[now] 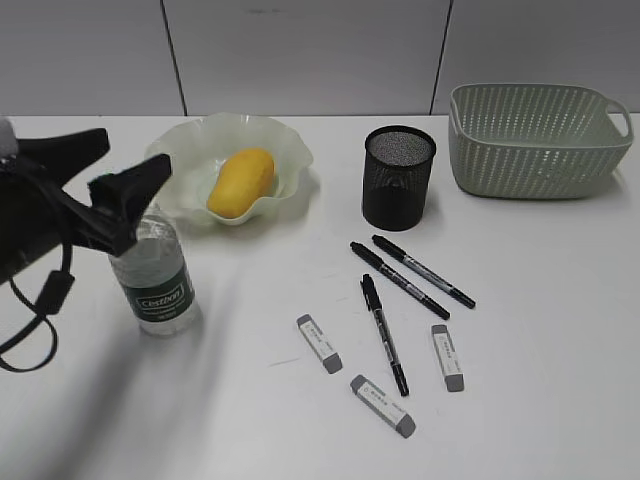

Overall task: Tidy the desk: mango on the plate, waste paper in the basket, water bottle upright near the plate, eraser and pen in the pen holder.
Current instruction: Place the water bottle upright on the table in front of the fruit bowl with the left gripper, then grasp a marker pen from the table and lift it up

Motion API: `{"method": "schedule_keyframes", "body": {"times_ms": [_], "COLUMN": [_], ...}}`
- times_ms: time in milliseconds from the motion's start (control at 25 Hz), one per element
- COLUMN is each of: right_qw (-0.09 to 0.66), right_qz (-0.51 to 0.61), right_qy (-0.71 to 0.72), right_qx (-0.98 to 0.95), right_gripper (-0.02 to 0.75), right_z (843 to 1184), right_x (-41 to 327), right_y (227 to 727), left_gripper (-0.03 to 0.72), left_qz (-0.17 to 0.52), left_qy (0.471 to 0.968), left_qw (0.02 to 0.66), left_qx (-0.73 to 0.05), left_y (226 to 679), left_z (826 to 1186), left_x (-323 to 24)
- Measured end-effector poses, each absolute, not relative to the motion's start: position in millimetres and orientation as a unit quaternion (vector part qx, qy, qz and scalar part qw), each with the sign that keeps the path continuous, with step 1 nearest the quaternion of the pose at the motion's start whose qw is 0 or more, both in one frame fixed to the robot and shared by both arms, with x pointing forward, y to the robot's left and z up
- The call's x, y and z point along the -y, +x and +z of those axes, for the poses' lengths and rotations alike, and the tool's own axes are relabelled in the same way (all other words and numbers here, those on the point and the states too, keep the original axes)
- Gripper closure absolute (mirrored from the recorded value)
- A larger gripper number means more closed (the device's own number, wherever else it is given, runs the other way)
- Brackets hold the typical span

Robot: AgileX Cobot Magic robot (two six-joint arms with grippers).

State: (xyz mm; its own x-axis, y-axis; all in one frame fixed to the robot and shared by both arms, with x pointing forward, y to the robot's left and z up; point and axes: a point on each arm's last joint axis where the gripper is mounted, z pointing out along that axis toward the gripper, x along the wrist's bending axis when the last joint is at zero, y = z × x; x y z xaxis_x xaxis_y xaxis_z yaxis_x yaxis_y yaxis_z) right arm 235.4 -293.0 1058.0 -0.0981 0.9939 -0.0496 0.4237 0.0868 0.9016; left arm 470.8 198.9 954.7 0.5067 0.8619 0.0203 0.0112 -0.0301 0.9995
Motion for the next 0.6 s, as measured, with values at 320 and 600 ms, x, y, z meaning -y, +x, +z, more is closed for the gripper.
{"method": "schedule_keyframes", "body": {"times_ms": [320, 600], "right_qw": [0.374, 0.374], "right_qz": [0.382, 0.382], "right_qy": [0.558, 0.558], "right_qx": [-0.635, -0.635], "right_gripper": [0.399, 0.399], "right_z": [1058, 1058], "right_x": [293, 293], "right_y": [235, 235], "left_gripper": [0.134, 0.186], "left_qz": [0.320, 0.252], "left_qy": [0.702, 0.741], "left_qw": [0.441, 0.301], "left_qx": [-0.459, -0.546], "left_y": [441, 355], "left_z": [1031, 1076], "left_x": [-226, -267]}}
